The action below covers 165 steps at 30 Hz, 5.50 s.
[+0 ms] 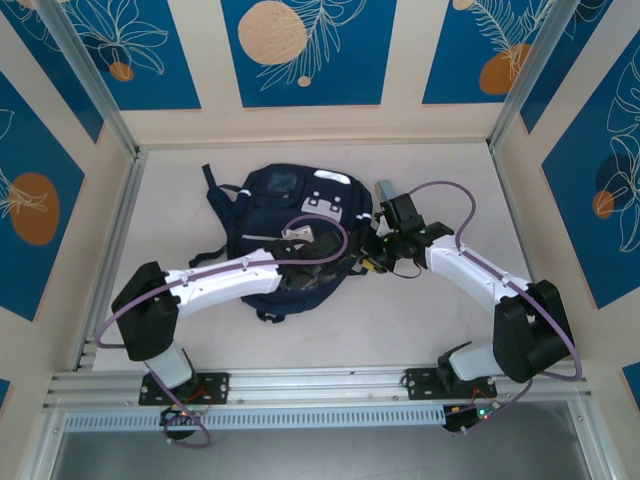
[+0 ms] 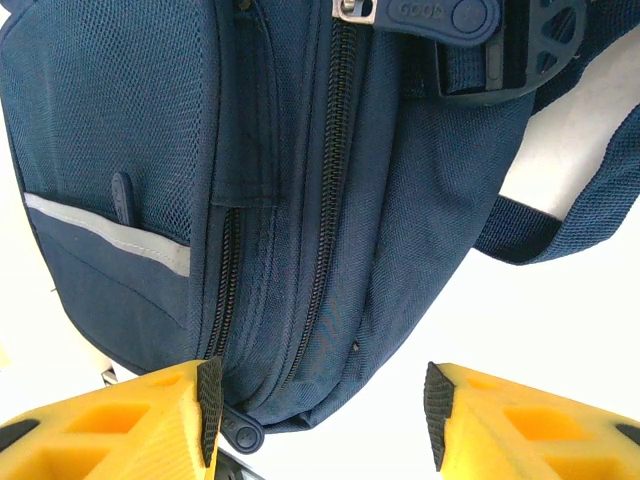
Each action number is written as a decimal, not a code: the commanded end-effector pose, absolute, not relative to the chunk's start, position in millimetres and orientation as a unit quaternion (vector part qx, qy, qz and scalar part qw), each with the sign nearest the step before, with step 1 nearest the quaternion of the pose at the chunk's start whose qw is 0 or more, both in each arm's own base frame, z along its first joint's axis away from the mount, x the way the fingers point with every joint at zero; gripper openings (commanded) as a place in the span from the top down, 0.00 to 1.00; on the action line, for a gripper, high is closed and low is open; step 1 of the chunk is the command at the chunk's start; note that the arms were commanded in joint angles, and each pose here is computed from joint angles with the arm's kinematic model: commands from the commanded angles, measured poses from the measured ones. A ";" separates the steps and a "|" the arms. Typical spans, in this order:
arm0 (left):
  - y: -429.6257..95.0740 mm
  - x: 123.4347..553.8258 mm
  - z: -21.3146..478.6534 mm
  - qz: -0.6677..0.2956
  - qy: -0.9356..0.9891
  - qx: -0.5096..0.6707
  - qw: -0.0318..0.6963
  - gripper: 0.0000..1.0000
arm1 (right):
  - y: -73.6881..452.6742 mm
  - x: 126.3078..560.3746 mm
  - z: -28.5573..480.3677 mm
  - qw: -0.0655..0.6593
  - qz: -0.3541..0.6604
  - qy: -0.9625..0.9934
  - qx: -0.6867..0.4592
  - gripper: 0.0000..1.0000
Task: Pack the student bag
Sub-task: Unzip the student bag at the center of the table, then pick up the stapler from the top-right of the table.
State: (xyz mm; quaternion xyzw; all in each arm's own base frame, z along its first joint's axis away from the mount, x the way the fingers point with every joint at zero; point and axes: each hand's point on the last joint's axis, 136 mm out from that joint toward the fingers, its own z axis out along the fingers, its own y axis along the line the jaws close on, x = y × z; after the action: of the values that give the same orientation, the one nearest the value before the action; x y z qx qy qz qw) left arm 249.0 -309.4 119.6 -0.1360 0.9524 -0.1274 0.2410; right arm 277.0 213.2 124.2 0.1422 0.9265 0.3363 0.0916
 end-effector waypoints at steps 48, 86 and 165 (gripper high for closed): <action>-189.6 240.5 122.8 0.074 0.955 0.106 0.267 1.00 | 211.1 325.7 111.4 0.134 0.222 0.956 0.138 0.94; -233.1 235.1 153.7 -0.139 0.916 0.247 0.284 1.00 | 222.9 272.2 138.8 0.058 0.350 0.898 0.261 0.36; -121.5 273.0 205.7 -0.069 0.952 0.010 0.299 0.00 | 92.9 483.0 66.6 0.109 0.055 0.990 -0.074 0.49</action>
State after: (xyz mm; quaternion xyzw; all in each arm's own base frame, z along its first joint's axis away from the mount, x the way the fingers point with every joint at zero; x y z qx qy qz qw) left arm 273.1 -116.3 196.3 0.0035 0.9535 -0.0464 0.2979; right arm 482.6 87.7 61.4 -0.0736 0.9905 0.0256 0.1131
